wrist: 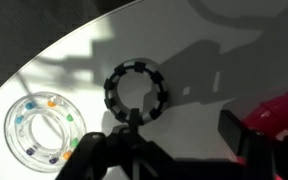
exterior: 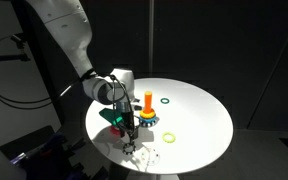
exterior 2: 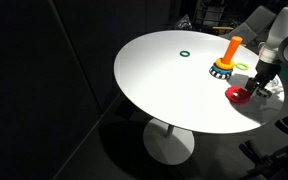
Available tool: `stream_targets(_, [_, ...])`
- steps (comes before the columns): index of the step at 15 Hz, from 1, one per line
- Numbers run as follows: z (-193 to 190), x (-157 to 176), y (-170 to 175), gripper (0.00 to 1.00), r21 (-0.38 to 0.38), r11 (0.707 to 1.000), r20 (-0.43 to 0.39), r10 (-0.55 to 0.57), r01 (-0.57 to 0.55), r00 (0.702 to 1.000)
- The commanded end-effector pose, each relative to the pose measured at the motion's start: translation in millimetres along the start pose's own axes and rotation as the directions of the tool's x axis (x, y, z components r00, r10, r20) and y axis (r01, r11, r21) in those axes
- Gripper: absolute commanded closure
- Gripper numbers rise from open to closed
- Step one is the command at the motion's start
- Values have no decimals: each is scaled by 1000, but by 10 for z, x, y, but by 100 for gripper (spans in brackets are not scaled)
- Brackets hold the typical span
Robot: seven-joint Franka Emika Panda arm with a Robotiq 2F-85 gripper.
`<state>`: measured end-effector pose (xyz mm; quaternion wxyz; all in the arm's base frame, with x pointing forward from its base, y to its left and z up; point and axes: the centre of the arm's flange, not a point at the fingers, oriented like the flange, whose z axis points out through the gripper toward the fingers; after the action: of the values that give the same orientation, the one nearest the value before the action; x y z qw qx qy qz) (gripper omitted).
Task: Take the orange ring off of the ring toss then place a black and white one onto it
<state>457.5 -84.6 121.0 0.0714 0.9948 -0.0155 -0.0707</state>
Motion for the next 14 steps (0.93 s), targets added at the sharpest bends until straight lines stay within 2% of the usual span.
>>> stream_targets(1, [-46, -61, 25, 17, -18, 1000, -6, 23, -23, 1000])
stream_targets(6, [-23, -80, 107, 19, -17, 999, 0, 42, -42, 999])
stream_targets(9, [-12, -87, 134, 24, -14, 999, 4, 48, -48, 999])
stream_targets(10, [-7, -90, 137, 36, -13, 999, 5, 49, -49, 999])
stream_targets(11, [0, -91, 137, 40, -12, 999, 6, 49, -49, 999])
stream_targets(12, [0, -88, 135, 49, -12, 999, 5, 49, -49, 999])
stream_targets(13, [-1, -84, 131, 62, -9, 999, 5, 49, -49, 999])
stream_targets(14, [0, -81, 128, 66, -8, 999, 4, 49, -49, 999])
